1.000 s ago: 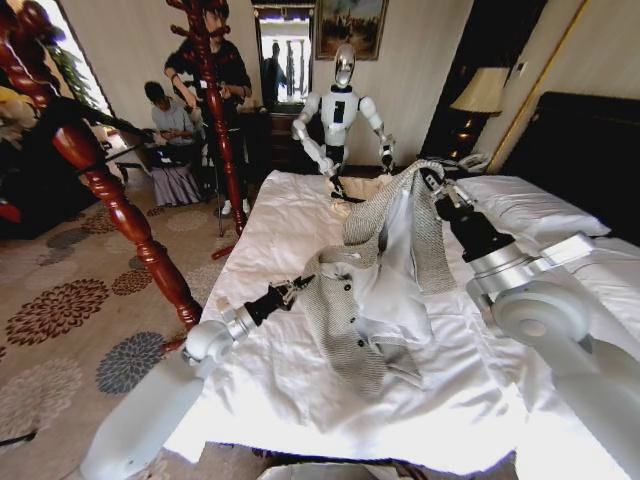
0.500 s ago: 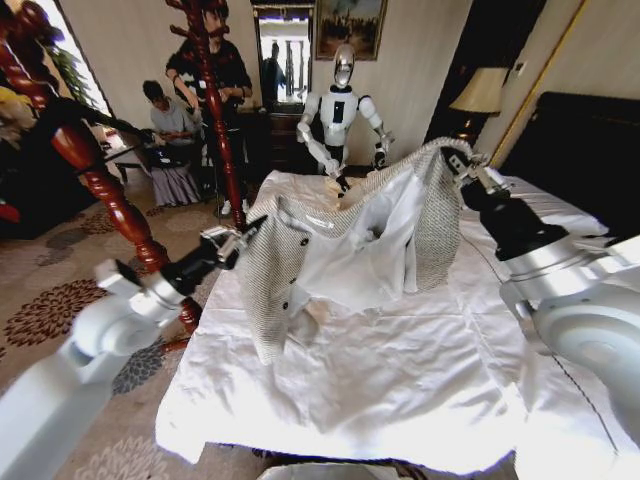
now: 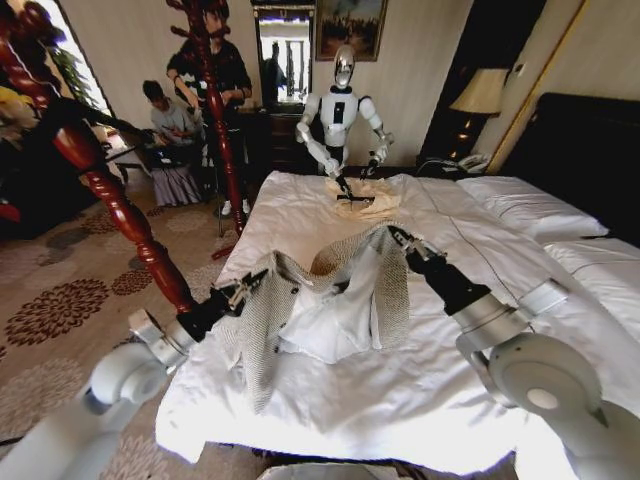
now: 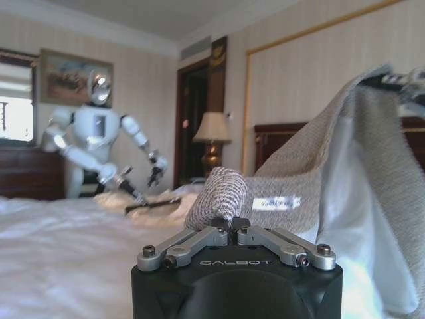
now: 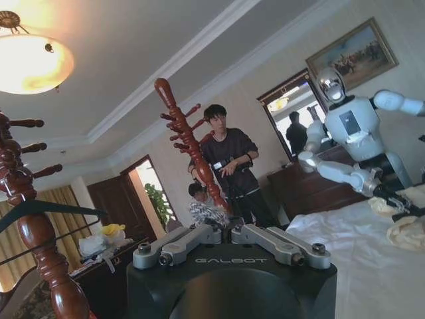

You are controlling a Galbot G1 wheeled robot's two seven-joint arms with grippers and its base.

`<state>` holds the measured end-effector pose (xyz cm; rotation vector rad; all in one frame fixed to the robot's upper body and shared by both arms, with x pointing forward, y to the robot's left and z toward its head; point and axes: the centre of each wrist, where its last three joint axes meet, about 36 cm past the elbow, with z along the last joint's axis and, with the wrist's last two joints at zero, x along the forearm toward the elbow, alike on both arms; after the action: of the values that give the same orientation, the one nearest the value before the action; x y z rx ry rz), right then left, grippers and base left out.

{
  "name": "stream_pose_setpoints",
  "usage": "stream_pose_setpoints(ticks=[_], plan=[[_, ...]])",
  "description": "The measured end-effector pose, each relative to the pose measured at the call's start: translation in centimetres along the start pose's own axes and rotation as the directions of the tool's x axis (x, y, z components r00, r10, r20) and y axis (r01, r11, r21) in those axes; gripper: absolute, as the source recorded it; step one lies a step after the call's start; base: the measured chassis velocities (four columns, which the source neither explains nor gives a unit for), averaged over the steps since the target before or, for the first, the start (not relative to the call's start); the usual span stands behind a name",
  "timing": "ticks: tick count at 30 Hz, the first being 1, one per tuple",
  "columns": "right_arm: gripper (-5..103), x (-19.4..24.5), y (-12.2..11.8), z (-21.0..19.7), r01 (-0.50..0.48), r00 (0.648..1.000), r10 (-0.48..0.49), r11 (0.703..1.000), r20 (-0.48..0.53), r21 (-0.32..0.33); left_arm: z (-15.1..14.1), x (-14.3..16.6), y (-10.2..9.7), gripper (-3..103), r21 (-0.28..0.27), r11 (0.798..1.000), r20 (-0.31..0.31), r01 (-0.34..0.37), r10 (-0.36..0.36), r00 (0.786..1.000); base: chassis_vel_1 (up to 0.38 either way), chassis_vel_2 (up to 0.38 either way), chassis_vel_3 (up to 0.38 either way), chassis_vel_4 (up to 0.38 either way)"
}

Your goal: Pick up the clothes from the bed and hang them on the clothes hanger.

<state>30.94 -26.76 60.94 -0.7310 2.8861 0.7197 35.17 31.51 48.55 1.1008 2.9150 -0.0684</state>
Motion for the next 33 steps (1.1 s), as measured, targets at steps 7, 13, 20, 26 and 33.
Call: stream_pose_setpoints(ticks=[7,13,20,26,33], plan=[[2,-0.3,0.0,1.8,0.027,1.000,-0.028,0.998,-0.008,-0.049,1.1,-0.6,-0.3,24,0.001,0.983,-0.050,0.183,-0.182,0.982,0.000,0.000,0.000,0.000],[2,-0.2,0.2,1.8,0.082,0.996,-0.079,0.994,0.041,-0.073,-1.1,0.3,-2.9,40,0.054,0.982,-0.060,0.183,-0.180,0.982,0.000,0.000,0.000,0.000],[2,-0.1,0.3,1.9,0.098,0.994,-0.093,0.992,0.061,-0.081,-1.7,0.7,-8.5,72,0.175,0.970,-0.077,0.169,-0.157,0.985,0.000,0.000,0.000,0.000],[2,-0.1,0.2,1.8,0.095,0.994,-0.090,0.993,0.062,-0.077,-0.9,2.0,-10.3,93,-0.029,0.971,-0.123,0.237,-0.239,0.963,0.000,0.000,0.000,0.000],[2,-0.2,0.1,1.8,0.088,0.994,-0.083,0.993,0.067,-0.073,0.6,3.3,-12.6,100,-0.105,0.962,-0.197,0.252,-0.268,0.943,0.000,0.000,0.000,0.000]])
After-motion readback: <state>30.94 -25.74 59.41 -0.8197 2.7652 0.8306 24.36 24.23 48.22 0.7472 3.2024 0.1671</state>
